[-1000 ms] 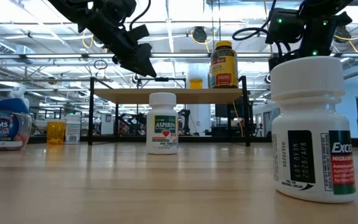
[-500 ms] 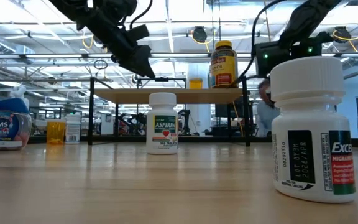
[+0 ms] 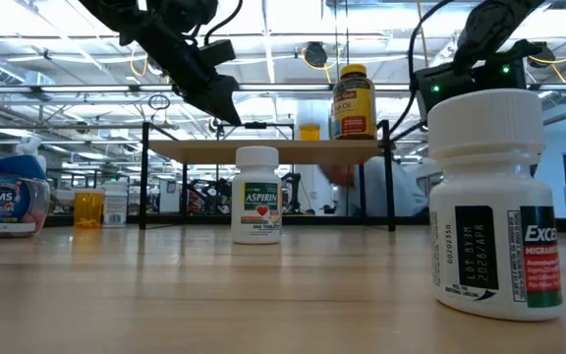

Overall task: Pick and place medicine bottles onto shelf by color
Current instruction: Put the pink pill bottle on the shelf

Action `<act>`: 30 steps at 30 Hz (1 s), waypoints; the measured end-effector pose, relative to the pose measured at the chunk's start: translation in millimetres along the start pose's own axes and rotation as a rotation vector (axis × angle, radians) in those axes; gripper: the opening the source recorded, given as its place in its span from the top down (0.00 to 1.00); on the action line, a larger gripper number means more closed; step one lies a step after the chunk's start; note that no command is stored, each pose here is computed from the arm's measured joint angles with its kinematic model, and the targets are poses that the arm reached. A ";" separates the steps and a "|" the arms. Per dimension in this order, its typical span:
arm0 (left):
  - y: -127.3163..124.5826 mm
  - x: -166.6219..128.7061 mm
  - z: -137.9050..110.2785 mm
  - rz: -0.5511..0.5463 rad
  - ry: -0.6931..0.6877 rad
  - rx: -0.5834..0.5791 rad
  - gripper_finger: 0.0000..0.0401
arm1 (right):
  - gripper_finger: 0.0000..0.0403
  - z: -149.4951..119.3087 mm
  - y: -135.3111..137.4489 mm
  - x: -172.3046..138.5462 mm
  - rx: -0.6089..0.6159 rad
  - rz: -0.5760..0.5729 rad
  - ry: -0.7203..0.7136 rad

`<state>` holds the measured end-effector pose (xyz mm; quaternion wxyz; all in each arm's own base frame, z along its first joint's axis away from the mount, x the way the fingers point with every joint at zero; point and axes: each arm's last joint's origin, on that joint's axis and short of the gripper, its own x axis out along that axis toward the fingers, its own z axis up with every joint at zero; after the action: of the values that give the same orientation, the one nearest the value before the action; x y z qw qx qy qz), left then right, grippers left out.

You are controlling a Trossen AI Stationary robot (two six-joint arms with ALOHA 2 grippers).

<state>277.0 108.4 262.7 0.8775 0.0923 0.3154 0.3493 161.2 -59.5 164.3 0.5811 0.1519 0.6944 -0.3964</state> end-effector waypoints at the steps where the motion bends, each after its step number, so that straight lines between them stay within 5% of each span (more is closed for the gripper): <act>1: -0.3 -0.1 0.0 -0.001 0.000 0.000 0.23 | 0.28 -0.6 0.7 1.6 0.012 0.015 0.001; 17: -13.1 -10.0 2.6 0.018 -0.012 0.046 0.23 | 0.28 -3.8 26.2 -12.3 -0.035 0.366 -0.049; 27: -12.2 -20.0 6.1 0.029 -0.034 0.038 0.23 | 0.28 -2.3 -5.4 -34.8 0.133 0.045 -0.365; 30: -13.0 -22.6 4.3 0.033 -0.019 0.054 0.23 | 0.28 -1.9 -11.9 -34.4 0.014 -0.007 -0.364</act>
<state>274.3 83.8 272.1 0.8718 0.1243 0.3148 0.3541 161.4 -57.2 200.6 0.6949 0.0793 0.5754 -0.4240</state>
